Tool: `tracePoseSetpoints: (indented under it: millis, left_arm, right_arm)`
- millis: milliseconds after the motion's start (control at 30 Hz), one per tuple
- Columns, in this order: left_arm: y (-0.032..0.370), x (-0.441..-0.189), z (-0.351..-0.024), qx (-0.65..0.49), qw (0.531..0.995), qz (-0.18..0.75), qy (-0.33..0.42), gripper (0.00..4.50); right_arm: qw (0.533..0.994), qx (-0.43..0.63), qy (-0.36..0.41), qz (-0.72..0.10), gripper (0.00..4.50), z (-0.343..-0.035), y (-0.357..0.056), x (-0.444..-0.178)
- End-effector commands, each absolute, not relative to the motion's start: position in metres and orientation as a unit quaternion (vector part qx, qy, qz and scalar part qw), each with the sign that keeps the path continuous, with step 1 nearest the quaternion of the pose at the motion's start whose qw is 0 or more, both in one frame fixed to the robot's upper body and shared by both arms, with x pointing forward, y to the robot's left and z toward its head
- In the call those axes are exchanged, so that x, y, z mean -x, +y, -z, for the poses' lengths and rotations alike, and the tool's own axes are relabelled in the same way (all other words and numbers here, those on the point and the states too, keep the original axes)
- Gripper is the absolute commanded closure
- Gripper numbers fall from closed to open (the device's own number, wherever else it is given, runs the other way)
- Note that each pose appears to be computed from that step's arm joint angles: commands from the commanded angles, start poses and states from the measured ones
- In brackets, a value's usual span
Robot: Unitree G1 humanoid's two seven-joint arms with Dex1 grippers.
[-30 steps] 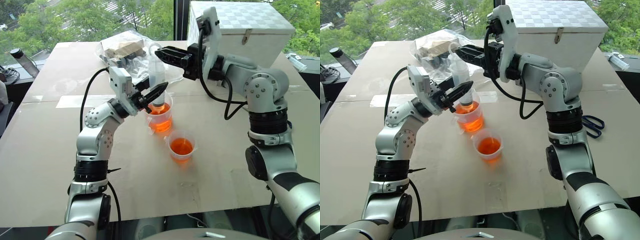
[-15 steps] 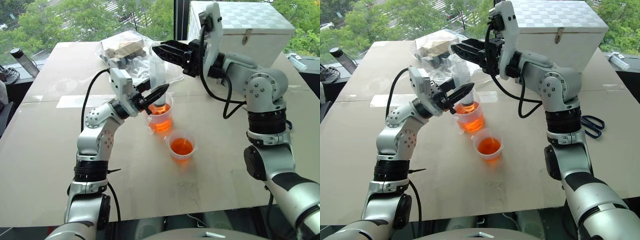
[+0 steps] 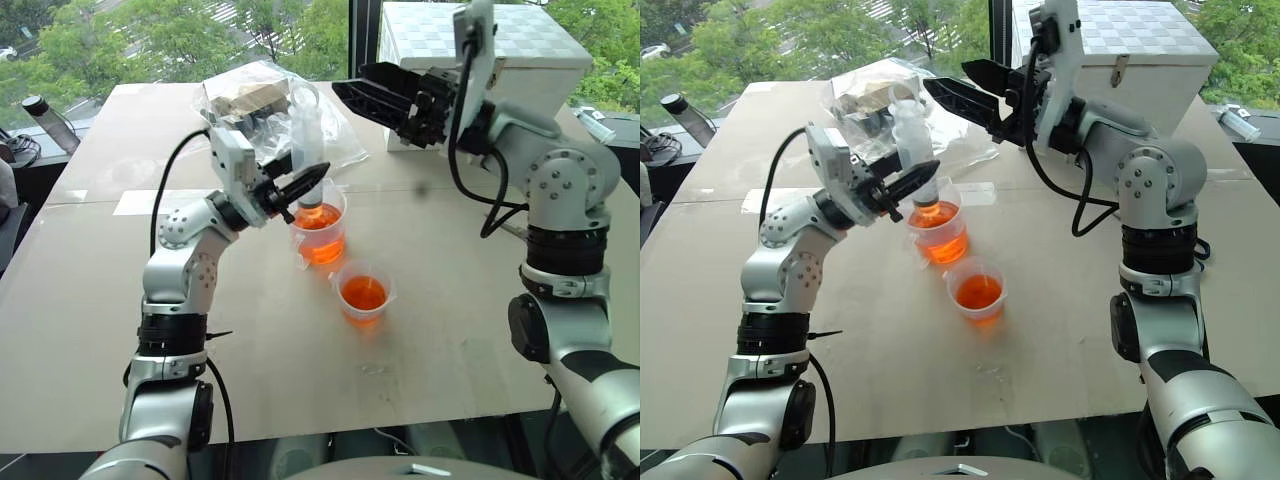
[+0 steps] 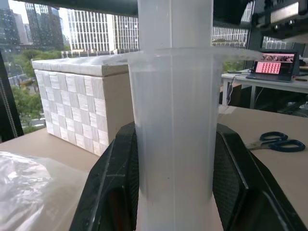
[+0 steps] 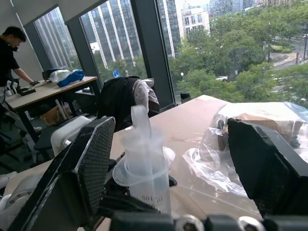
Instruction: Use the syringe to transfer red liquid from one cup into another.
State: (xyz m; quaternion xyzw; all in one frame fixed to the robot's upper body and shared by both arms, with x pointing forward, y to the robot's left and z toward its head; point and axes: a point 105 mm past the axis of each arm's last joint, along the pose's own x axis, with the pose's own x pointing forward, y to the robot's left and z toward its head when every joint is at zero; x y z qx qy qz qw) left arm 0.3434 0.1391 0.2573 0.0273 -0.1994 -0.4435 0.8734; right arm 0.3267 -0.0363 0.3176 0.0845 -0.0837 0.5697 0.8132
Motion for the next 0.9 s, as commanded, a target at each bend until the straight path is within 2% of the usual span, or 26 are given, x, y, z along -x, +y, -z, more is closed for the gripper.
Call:
tracePoseSetpoints:
  millis: [33,133,267,400,567,667,800,900]
  left_arm:
    - [0.135,-0.333,-0.284,-0.026,0.859,0.456,-0.231,3.11]
    - [0.131,-0.330,-0.288,-0.009,0.855,0.472,-0.217,3.11]
    - [0.128,-0.329,-0.291,-0.012,0.852,0.476,-0.217,3.11]
    - [0.127,-0.329,-0.299,-0.008,0.848,0.480,-0.224,3.11]
    - [0.110,-0.313,-0.313,-0.006,0.820,0.520,-0.239,3.11]
    - [0.094,-0.295,-0.317,0.011,0.788,0.569,-0.233,3.11]
    - [0.075,-0.269,-0.307,0.043,0.743,0.637,-0.203,3.11]
    - [0.068,-0.260,-0.295,0.048,0.727,0.662,-0.176,3.11]
  right_arm:
    - [0.789,-0.076,-0.113,-0.599,0.53,-0.327,-0.044,-0.304]
    - [0.789,-0.063,-0.087,-0.606,0.53,-0.308,-0.053,-0.299]
    - [0.827,-0.025,-0.057,-0.559,0.53,-0.276,-0.072,-0.313]
    - [0.847,-0.024,-0.052,-0.528,0.53,-0.262,-0.089,-0.321]
    - [0.861,-0.031,-0.058,-0.505,0.53,-0.262,-0.104,-0.319]
    - [0.861,-0.034,-0.070,-0.502,0.53,-0.269,-0.114,-0.314]
    - [0.872,-0.031,-0.081,-0.482,0.53,-0.279,-0.138,-0.316]
    - [0.876,-0.024,-0.084,-0.473,0.53,-0.282,-0.146,-0.316]
